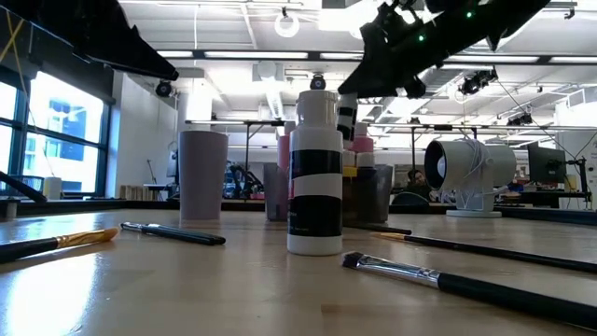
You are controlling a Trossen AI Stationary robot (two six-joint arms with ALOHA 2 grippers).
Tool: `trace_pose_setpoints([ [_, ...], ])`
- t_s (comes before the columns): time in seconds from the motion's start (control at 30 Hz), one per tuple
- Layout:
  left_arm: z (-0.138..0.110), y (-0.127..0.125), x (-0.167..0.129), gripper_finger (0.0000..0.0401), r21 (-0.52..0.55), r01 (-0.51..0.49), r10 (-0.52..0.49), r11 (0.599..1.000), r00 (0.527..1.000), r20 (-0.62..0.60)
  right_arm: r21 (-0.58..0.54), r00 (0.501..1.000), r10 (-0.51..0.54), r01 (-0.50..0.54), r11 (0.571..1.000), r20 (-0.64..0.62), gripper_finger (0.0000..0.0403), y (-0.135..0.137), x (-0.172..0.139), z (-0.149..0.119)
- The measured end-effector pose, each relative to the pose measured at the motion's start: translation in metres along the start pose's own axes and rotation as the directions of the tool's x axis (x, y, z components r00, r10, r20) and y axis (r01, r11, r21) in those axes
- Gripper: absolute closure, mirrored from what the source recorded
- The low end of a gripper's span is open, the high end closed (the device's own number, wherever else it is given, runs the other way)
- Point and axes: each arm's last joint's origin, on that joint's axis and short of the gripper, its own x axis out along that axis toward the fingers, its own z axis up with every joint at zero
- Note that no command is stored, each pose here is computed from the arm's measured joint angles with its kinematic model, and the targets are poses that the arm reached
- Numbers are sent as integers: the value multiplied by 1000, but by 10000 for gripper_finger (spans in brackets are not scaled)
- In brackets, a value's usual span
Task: Pick & Place Paint Supplies
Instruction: Put the small white paint bottle into the gray bin
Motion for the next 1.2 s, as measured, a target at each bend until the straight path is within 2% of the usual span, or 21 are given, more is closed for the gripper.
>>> trace_pose_setpoints([
  [0.87, 0, 0, 0, 190, 2, 0, 0, 1000, 1000, -2, -17, 995, -32, 31, 999, -90, 287, 2, 23, -25],
  [1.2, 0, 0, 0, 190, 4, -1, 1, 1000, 1000, -4, -36, 985, -52, 47, 998, -162, 284, 5, 38, -48],
])
